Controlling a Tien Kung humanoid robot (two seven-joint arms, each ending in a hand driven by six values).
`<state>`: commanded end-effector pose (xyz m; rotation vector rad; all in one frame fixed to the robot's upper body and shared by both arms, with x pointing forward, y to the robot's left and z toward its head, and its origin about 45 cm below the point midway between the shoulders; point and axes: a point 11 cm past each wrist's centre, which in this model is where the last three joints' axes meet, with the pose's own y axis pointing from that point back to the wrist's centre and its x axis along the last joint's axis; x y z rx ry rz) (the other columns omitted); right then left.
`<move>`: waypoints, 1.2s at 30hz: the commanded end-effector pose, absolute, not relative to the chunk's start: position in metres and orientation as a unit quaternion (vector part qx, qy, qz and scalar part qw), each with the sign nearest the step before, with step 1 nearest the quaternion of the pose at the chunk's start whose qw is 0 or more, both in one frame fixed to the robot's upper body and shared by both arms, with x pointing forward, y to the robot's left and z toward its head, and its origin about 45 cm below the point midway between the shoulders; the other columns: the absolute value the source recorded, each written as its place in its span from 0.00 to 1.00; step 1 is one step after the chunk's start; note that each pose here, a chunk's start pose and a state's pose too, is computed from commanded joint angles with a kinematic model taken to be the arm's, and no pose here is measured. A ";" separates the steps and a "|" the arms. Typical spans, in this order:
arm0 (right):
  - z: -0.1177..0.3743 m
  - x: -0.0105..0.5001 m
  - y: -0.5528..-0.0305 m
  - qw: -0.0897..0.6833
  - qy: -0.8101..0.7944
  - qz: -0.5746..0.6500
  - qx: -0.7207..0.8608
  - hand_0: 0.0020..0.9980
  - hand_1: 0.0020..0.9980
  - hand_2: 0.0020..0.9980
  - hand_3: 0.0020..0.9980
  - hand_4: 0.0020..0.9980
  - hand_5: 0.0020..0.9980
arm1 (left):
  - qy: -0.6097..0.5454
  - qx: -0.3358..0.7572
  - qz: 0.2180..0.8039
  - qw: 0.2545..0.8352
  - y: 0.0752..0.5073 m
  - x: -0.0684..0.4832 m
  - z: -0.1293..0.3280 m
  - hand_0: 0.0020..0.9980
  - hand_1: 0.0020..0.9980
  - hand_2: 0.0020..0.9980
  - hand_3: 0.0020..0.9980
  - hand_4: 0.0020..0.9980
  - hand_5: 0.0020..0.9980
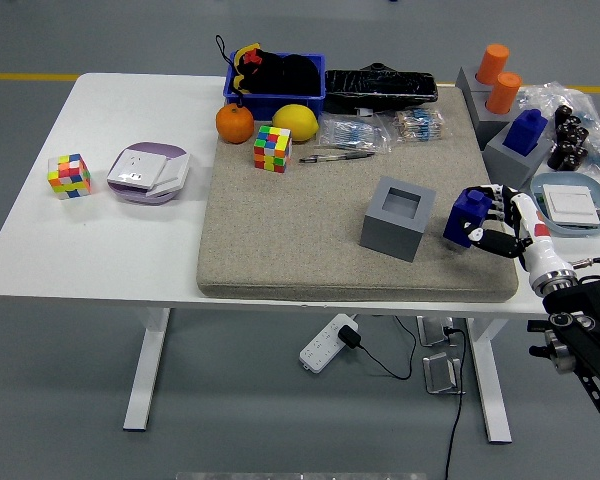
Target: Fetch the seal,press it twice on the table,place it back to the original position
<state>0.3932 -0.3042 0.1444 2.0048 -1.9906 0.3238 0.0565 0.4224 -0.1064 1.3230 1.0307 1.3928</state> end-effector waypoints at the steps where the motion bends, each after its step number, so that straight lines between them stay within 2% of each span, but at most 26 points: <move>1: 0.150 0.395 -0.304 0.143 -0.693 0.117 0.697 0.59 0.46 0.46 0.50 0.62 0.00 | 0.419 0.538 0.566 0.462 0.423 0.056 -0.106 0.72 0.70 0.69 0.73 0.64 0.23; 7: 0.198 0.407 -0.294 0.093 -0.691 0.159 0.699 0.59 0.46 0.46 0.50 0.62 0.00 | 0.419 0.538 0.567 0.461 0.423 0.056 -0.106 0.72 0.70 0.69 0.73 0.64 0.23; 12: 0.214 0.408 -0.276 0.076 -0.672 0.173 0.716 0.59 0.46 0.46 0.50 0.63 0.00 | 0.419 0.538 0.568 0.461 0.424 0.056 -0.106 0.72 0.70 0.69 0.73 0.64 0.23; 22: 0.200 0.408 -0.240 0.085 -0.634 0.160 0.752 0.59 0.46 0.46 0.50 0.63 0.00 | 0.418 0.539 0.567 0.461 0.425 0.056 -0.106 0.72 0.70 0.69 0.73 0.64 0.23; 36: 0.183 0.415 -0.230 0.113 -0.615 0.150 0.766 0.59 0.46 0.46 0.50 0.63 0.00 | 0.417 0.541 0.566 0.462 0.425 0.057 -0.105 0.72 0.70 0.69 0.73 0.64 0.23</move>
